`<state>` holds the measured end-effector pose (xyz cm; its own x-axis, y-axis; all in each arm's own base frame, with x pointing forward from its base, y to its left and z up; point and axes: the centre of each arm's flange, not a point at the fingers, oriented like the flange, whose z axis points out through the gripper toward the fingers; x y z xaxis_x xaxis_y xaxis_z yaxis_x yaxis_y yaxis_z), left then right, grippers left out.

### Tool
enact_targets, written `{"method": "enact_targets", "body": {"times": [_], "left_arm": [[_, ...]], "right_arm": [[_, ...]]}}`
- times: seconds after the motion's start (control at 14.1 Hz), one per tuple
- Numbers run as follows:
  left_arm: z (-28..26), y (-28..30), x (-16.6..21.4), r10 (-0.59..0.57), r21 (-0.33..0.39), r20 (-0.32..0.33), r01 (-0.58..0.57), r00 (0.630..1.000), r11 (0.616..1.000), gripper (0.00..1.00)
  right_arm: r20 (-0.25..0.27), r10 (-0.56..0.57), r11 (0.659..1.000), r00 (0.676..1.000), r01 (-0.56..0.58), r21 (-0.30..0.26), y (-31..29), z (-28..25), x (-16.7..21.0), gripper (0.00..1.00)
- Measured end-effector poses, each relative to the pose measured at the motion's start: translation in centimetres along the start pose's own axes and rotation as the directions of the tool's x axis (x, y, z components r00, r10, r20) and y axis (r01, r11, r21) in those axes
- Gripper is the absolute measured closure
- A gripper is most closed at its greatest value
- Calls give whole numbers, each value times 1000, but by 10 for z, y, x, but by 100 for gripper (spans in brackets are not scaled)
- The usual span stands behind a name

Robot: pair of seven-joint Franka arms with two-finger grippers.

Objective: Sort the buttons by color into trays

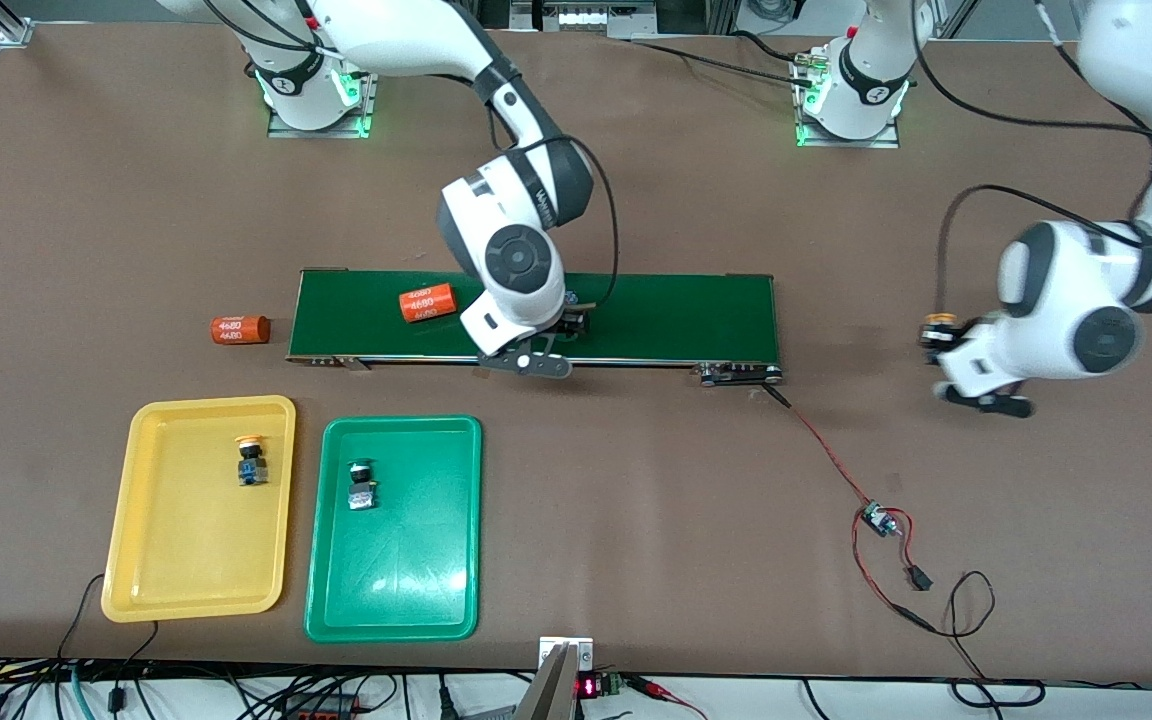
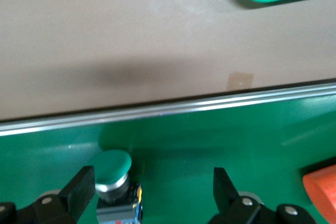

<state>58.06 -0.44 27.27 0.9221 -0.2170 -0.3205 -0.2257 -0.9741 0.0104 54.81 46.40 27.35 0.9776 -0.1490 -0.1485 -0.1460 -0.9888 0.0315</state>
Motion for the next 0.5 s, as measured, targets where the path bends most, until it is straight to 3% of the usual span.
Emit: {"method": "enact_targets", "body": {"times": [0.5], "left_arm": [[-11,-3,0,-64,-36,-19,64,998,997,58]], "right_arm": [[9,21,1000,1000,-21,4,9,1,9,0]]}}
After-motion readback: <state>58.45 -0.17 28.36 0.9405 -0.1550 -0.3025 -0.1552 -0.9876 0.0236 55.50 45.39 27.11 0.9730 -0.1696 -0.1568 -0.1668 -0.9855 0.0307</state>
